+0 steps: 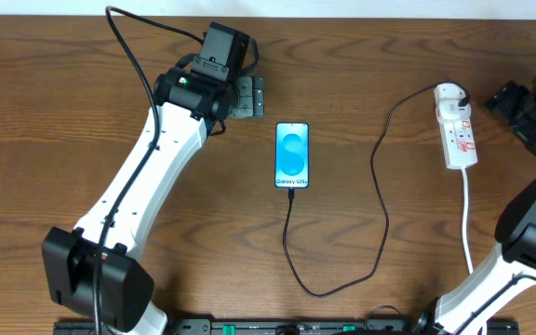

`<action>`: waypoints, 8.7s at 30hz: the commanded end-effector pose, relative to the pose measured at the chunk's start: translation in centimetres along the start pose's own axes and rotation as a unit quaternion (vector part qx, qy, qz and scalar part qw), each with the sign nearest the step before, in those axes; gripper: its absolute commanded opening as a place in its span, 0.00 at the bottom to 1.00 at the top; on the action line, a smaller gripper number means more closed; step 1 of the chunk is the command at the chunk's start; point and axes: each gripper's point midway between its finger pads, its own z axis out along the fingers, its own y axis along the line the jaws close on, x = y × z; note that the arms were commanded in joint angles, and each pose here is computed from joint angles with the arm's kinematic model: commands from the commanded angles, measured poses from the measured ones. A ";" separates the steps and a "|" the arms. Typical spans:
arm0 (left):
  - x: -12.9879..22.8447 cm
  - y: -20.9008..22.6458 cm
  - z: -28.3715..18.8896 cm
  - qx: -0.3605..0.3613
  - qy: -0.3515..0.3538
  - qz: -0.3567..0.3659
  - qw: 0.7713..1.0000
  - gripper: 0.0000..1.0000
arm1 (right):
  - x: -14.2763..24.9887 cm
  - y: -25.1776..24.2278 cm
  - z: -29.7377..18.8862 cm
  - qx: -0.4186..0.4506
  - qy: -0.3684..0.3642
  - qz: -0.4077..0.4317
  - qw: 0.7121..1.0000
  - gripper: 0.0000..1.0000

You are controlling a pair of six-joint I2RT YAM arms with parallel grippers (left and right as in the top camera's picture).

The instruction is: Plug charger to phone and switch on socket

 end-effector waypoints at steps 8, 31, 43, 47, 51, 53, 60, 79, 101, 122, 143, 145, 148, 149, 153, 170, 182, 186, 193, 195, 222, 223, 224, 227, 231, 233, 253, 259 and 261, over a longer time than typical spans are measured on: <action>0.0 0.5 0.3 -0.010 0.001 -0.002 1.000 0.89 | 1.9 -0.2 4.2 0.009 0.059 0.013 0.998 0.99; 0.0 0.5 0.3 -0.010 0.001 -0.002 1.000 0.89 | 2.5 0.5 7.0 -0.028 0.060 0.021 0.998 0.99; 0.0 0.5 0.3 -0.010 0.001 -0.002 1.000 0.89 | 3.7 1.5 7.3 -0.061 0.084 0.022 0.994 0.99; 0.0 0.5 0.3 -0.010 0.001 -0.002 1.000 0.89 | 4.3 1.3 7.7 -0.057 0.090 0.023 0.994 0.99; 0.0 0.5 0.3 -0.010 0.001 -0.002 1.000 0.89 | 4.7 1.0 8.0 -0.054 0.094 0.023 0.994 0.99; 0.0 0.5 0.3 -0.010 0.001 -0.002 1.000 0.89 | 4.8 1.0 8.0 -0.053 0.094 0.022 0.994 0.99; 0.0 0.5 0.3 -0.010 0.001 -0.002 1.000 0.89 | 5.1 1.4 7.9 -0.064 0.103 0.021 0.992 0.99; 0.0 0.5 0.3 -0.010 0.001 -0.002 1.000 0.89 | 6.1 2.0 7.7 -0.078 0.122 0.009 0.989 0.99; 0.0 0.5 0.3 -0.010 0.001 -0.002 1.000 0.89 | 7.9 -2.2 -8.0 -0.054 0.085 0.026 0.995 0.99; 0.0 0.5 0.3 -0.010 0.001 -0.002 1.000 0.89 | 21.4 -2.7 -15.1 -0.200 -0.055 -0.054 0.977 0.99; 0.0 0.5 0.3 -0.010 0.001 -0.002 1.000 0.90 | 21.4 -2.8 -15.6 -0.207 -0.064 -0.054 0.975 0.99; 0.0 0.5 0.3 -0.010 0.001 -0.002 1.000 0.89 | 21.4 -2.8 -15.6 -0.207 -0.064 -0.054 0.975 0.99; 0.0 0.5 0.3 -0.010 0.001 -0.002 1.000 0.89 | 21.4 -2.8 -15.6 -0.207 -0.064 -0.054 0.975 0.99; 0.0 0.5 0.3 -0.010 0.001 -0.002 1.000 0.89 | 21.4 -2.8 -15.6 -0.207 -0.064 -0.054 0.975 0.99; 0.0 0.5 0.3 -0.010 0.001 -0.002 1.000 0.89 | 21.4 -2.8 -15.6 -0.207 -0.064 -0.054 0.975 0.99; 0.0 0.5 0.3 -0.010 0.001 -0.002 1.000 0.89 | 21.7 -2.8 -15.5 -0.207 -0.062 -0.057 0.975 0.99; 0.0 0.5 0.3 -0.010 0.001 -0.002 1.000 0.89 | 20.8 -4.7 -16.5 -0.175 -0.139 -0.059 0.973 0.99; 0.0 0.5 0.3 -0.010 0.001 -0.002 1.000 0.89 | 19.8 -3.1 -18.0 -0.217 -0.219 -0.111 0.945 0.99; 0.0 0.5 0.3 -0.010 0.001 -0.002 1.000 0.89 | 20.0 -1.7 -19.6 -0.272 -0.327 -0.189 0.885 0.99; 0.0 0.5 0.3 -0.010 0.001 -0.002 1.000 0.89 | 20.4 -1.3 -19.3 -0.278 -0.354 -0.223 0.865 0.99; 0.0 0.5 0.3 -0.010 0.001 -0.002 1.000 0.89 | 23.2 -0.4 -15.9 -0.307 -0.541 -0.307 0.721 0.99; 0.0 0.5 0.3 -0.010 0.001 -0.002 1.000 0.89 | 23.2 -0.4 -15.8 -0.307 -0.541 -0.307 0.720 0.99; 0.0 0.5 0.3 -0.010 0.001 -0.002 1.000 0.90 | 23.2 -0.5 -15.6 -0.307 -0.543 -0.305 0.720 0.99; 0.0 0.5 0.3 -0.010 0.001 -0.002 1.000 0.89 | 22.9 -0.8 -15.6 -0.301 -0.546 -0.291 0.725 0.99; 0.0 0.5 0.3 -0.010 0.001 -0.002 1.000 0.89 | 22.6 -1.0 -15.5 -0.294 -0.548 -0.287 0.728 0.99; 0.0 0.5 0.3 -0.010 0.001 -0.002 1.000 0.89 | 22.7 -1.1 -15.2 -0.291 -0.543 -0.289 0.733 0.99; 0.0 0.5 0.3 -0.010 0.001 -0.002 1.000 0.89 | 23.8 -0.8 -13.7 -0.313 -0.502 -0.287 0.753 0.99; 0.0 0.5 0.3 -0.010 0.001 -0.002 1.000 0.90 | 23.8 -0.8 -13.7 -0.313 -0.502 -0.288 0.753 0.99; 0.0 0.5 0.3 -0.010 0.001 -0.002 1.000 0.89 | 23.8 -0.8 -13.6 -0.313 -0.502 -0.288 0.753 0.99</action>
